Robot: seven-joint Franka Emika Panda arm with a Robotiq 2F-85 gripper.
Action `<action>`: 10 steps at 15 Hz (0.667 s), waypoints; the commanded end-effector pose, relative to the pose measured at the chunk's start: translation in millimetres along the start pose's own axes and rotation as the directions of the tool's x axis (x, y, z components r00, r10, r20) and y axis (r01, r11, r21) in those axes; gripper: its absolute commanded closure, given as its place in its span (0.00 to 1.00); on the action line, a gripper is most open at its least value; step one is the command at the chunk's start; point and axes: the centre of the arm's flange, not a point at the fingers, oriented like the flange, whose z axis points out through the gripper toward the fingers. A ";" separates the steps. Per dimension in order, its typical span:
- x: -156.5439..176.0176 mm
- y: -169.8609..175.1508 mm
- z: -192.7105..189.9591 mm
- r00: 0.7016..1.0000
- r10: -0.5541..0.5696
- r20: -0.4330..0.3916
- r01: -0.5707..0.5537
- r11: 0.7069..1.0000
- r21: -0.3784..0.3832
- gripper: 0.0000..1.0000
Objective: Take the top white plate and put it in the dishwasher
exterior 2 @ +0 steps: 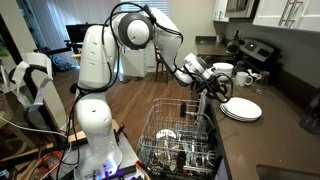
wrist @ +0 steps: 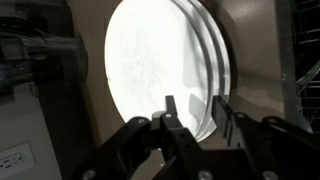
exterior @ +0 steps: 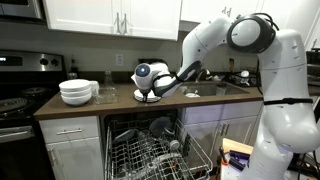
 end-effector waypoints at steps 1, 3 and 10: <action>-3.5 5.0 5.0 1.000 -0.021 -0.014 0.021 0.999 0.027 0.64; -4.3 5.4 6.8 1.000 -0.020 -0.013 0.021 0.999 0.029 0.63; -5.6 6.0 10.9 1.000 -0.019 -0.011 0.019 0.999 0.031 0.65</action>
